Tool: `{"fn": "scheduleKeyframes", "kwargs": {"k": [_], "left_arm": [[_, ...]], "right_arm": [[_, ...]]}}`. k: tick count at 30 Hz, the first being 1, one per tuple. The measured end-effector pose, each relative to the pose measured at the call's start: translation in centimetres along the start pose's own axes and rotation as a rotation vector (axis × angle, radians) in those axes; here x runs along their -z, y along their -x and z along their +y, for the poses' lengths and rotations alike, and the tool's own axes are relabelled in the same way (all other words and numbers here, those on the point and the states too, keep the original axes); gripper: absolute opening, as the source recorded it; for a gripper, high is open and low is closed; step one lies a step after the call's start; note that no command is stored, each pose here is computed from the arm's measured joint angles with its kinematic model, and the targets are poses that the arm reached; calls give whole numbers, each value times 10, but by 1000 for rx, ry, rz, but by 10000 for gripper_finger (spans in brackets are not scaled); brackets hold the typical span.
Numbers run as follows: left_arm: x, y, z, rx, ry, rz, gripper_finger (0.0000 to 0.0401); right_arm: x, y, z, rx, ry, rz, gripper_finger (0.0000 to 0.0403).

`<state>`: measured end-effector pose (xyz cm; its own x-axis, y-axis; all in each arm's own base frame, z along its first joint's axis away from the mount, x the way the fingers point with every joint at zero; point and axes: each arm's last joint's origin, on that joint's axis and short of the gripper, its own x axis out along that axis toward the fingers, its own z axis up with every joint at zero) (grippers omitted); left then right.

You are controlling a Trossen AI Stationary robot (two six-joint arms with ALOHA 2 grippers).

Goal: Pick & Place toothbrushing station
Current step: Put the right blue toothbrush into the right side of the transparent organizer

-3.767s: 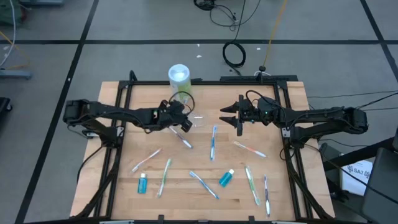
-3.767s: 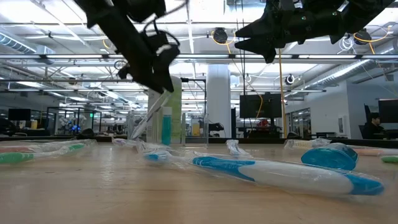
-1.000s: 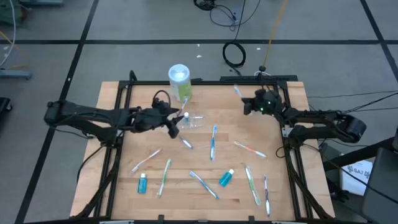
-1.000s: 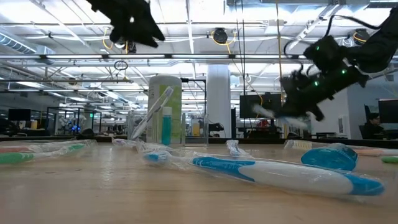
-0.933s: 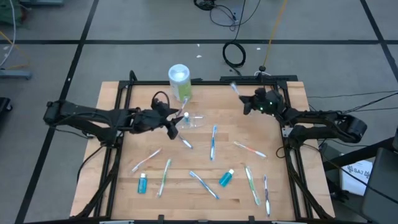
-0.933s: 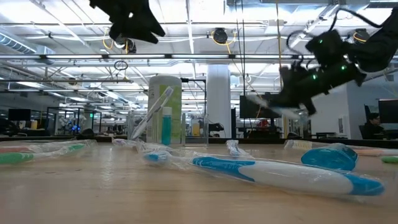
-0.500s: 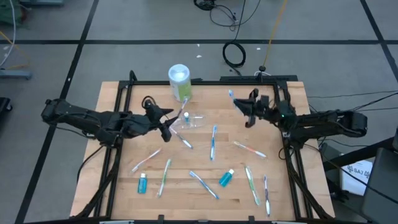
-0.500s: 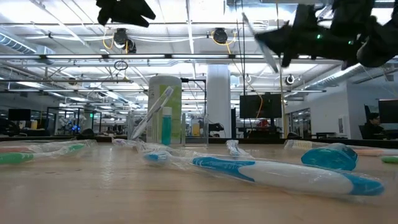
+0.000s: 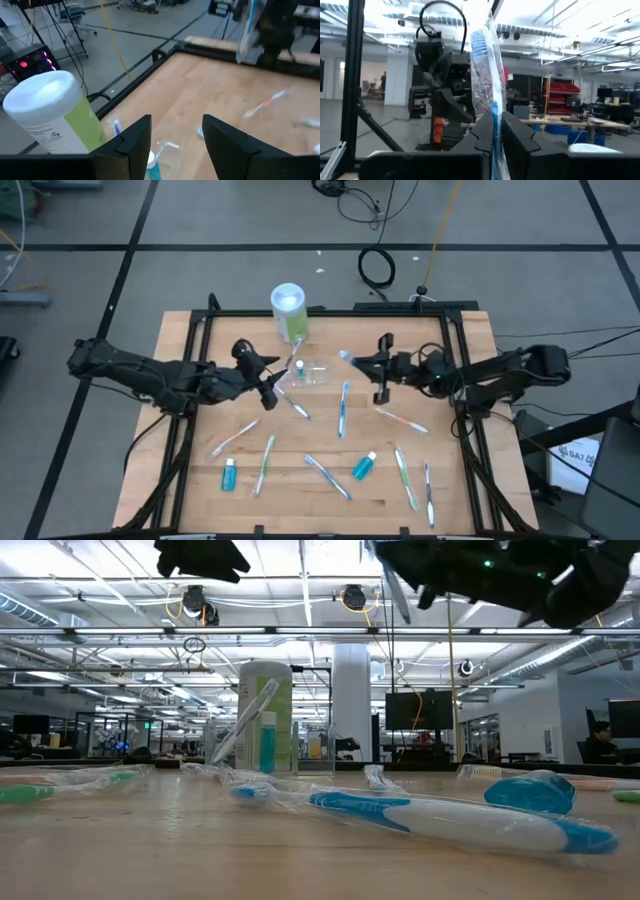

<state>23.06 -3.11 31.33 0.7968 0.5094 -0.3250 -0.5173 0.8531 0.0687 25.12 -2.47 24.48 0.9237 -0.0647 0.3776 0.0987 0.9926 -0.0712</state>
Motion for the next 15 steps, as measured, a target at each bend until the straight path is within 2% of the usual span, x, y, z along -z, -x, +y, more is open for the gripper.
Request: {"fn": "scheduleKeyframes", "kwargs": {"k": [4, 7, 11, 15], "left_arm": [[-1, -1, -1, 2, 11, -12, 184], [-3, -1, -2, 6, 22, -24, 184], [-3, -1, -1, 6, 21, -24, 184], [-3, -1, -1, 6, -9, -26, 184]], "right_arm": [[18, -22, 2, -10, 8, 57, 15], [28, -39, 0, 15, -35, 17, 15], [47, -50, -7, 119, -73, -79, 15], [77, -58, -16, 274, -80, -10, 15]]}}
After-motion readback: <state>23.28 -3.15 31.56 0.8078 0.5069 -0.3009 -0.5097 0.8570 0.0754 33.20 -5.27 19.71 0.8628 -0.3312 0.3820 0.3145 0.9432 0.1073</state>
